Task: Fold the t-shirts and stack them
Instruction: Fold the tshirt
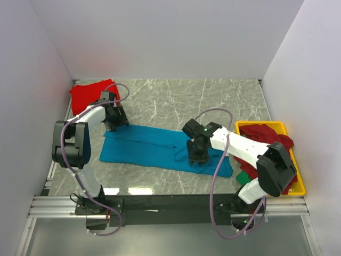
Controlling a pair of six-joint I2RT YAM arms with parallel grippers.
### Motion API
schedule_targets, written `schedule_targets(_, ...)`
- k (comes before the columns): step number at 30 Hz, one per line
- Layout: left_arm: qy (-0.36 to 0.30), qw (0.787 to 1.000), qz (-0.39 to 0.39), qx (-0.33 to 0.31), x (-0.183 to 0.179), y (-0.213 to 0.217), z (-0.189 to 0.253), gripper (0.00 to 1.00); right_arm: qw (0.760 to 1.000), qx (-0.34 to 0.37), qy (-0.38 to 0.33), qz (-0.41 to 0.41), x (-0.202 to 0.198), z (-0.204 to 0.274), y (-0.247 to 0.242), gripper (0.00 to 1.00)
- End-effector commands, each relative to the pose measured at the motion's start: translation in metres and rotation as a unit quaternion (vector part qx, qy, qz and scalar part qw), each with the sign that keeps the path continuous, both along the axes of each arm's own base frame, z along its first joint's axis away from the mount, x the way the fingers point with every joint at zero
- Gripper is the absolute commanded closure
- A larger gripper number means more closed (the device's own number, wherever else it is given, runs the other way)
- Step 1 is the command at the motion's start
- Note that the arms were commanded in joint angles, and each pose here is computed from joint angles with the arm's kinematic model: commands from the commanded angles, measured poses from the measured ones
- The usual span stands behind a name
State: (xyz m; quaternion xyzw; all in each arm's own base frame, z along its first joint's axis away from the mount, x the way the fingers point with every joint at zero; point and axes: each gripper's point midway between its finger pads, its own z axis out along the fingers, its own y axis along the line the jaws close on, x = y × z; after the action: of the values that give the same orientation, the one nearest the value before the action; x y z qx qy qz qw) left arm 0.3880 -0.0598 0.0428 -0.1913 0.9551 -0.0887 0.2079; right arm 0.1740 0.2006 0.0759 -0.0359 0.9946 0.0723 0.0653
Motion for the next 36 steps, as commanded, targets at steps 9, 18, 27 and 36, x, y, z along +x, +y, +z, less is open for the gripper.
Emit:
schedule_targets(9, -0.012, 1.000, -0.012, -0.002, 0.002, -0.004, 0.004, 0.30, 0.996, -0.041, 0.035, -0.068, -0.021, -0.033, -0.023, 0.52)
schedule_targets(18, -0.012, 1.000, -0.011, 0.000, 0.003, -0.004, 0.004, 0.30, 0.994, -0.037, 0.039, -0.094, -0.014, -0.047, -0.021, 0.52)
schedule_targets(27, -0.012, 1.000, -0.012, 0.002, 0.003, -0.003, 0.004, 0.30, 0.991, -0.053, 0.057, -0.108, -0.021, -0.059, -0.032, 0.71)
schedule_targets(36, -0.011, 1.000, -0.013, 0.001, 0.001, -0.003, 0.002, 0.30, 0.990, -0.064, 0.056, -0.110, -0.026, -0.050, -0.043, 1.00)
